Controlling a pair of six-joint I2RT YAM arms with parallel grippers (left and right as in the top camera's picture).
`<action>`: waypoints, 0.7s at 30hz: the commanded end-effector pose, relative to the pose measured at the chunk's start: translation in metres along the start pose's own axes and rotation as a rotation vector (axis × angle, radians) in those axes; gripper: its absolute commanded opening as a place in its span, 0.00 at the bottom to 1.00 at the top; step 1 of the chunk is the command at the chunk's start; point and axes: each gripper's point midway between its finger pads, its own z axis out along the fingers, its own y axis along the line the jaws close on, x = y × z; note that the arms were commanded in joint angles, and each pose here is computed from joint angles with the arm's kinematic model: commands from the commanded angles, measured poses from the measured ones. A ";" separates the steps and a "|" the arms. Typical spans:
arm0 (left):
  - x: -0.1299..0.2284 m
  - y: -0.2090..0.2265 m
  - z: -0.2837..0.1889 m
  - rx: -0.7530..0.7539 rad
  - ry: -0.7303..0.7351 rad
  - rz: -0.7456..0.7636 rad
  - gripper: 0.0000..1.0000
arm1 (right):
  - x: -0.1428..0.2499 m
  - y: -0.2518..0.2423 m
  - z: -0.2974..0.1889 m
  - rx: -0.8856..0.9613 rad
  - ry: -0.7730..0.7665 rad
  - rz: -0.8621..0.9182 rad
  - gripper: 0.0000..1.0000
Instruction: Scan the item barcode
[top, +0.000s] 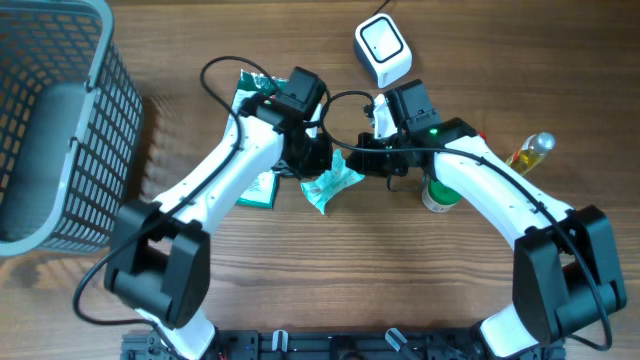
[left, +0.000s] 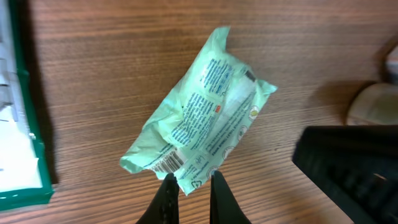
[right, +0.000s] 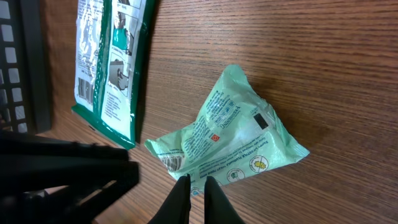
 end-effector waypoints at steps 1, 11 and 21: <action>0.006 0.007 0.020 -0.040 0.042 -0.020 0.04 | 0.003 -0.006 0.006 0.011 0.014 -0.006 0.10; 0.011 0.013 0.031 -0.060 0.078 -0.029 0.10 | -0.002 -0.009 0.006 0.032 -0.012 -0.004 0.11; 0.011 0.014 0.032 -0.061 0.080 -0.030 0.07 | 0.003 -0.017 0.008 0.053 -0.004 0.021 0.09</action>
